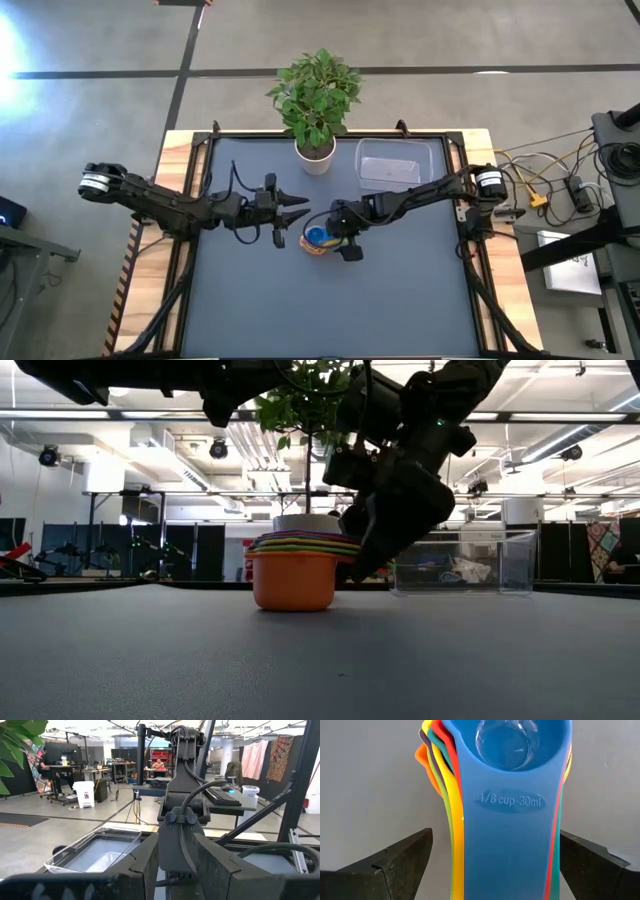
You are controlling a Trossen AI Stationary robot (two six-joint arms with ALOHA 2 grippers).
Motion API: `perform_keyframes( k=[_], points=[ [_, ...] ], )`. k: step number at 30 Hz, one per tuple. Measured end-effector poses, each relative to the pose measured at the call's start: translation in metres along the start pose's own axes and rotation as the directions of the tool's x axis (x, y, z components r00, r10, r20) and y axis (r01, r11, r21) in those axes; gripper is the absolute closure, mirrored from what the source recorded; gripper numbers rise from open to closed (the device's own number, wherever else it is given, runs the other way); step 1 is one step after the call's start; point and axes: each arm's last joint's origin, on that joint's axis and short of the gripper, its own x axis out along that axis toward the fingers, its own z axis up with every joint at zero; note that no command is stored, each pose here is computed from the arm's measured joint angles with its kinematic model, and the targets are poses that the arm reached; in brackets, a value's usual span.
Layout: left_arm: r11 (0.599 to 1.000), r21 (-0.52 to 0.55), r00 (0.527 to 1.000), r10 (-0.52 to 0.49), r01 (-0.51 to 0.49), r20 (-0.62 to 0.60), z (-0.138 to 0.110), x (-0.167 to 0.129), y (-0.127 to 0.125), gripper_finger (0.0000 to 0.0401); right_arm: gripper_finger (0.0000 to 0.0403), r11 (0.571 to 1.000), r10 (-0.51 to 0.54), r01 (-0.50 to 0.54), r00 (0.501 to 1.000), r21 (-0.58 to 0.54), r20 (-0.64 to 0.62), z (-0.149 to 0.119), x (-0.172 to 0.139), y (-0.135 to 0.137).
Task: Nest measuring cups in basket
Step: Put the stacked measuring cups into the transparent bin
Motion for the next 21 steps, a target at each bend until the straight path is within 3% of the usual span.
perform_keyframes(
  k=[5, 8, 21],
  points=[
    [1.000, 0.000, 1.000, 0.000, 0.000, 0.000, 0.0001, -0.0001, 0.0000, 0.0301, 0.0024, 1.000, 0.001, -0.001, 1.000, -0.002, -0.008, -0.0009, -0.0002, 0.0004],
    [1.000, 0.000, 1.000, 0.000, 0.000, 0.000, 0.0002, -0.0001, 0.0000, 0.0301, 0.0049, 1.000, 0.001, -0.001, 1.000, -0.004, -0.005, -0.0002, -0.0017, 0.0006],
    [1.000, 0.002, 1.000, -0.001, 0.001, 0.001, 0.0002, -0.0001, 0.0000, 0.0301, 0.0251, 0.999, -0.047, 0.047, 0.999, 0.011, -0.023, -0.0014, -0.0028, -0.0005]
  ],
)
